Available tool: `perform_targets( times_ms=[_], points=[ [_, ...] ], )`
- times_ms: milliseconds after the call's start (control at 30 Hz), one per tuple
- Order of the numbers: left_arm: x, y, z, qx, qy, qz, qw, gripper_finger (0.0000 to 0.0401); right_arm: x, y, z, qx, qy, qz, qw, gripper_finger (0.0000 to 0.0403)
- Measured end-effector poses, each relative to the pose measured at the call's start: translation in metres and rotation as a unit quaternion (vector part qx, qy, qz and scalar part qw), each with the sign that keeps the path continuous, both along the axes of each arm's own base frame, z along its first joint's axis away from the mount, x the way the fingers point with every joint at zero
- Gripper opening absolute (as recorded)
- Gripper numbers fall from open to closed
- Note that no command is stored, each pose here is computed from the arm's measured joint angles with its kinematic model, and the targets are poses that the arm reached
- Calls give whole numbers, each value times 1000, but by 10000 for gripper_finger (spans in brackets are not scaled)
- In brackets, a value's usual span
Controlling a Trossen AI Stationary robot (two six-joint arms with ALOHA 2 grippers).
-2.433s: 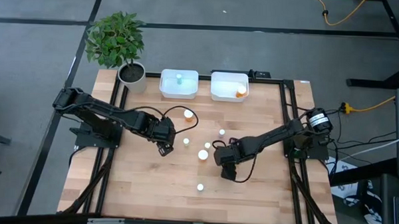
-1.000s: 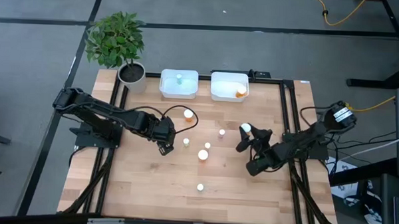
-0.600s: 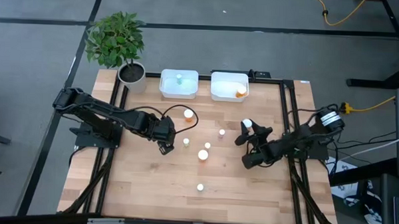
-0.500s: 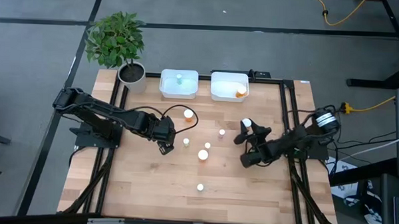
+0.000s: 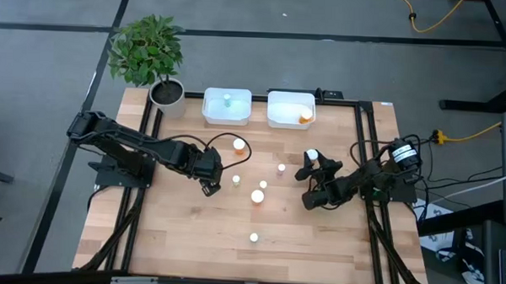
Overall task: Pick and place medicine bottles into bin by pill shape (circle, oval)
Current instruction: Put the bottom right orange capsule bottle into the right white bin
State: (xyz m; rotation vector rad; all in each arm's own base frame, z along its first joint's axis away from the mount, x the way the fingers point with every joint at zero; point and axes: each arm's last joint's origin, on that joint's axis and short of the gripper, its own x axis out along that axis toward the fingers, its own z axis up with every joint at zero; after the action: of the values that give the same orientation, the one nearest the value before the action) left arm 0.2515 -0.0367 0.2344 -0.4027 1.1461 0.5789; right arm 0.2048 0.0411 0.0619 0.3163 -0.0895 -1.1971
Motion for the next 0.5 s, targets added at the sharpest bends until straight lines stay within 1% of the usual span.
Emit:
perform_targets(
  times_ms=[167,500],
  points=[
    [0,0,0,0,0,0,1000,147,0,0,-1,22,8,10,1000,246],
    [0,0,0,-1,0,1,1000,147,0,0,-1,19,8,9,1000,247]
  ],
)
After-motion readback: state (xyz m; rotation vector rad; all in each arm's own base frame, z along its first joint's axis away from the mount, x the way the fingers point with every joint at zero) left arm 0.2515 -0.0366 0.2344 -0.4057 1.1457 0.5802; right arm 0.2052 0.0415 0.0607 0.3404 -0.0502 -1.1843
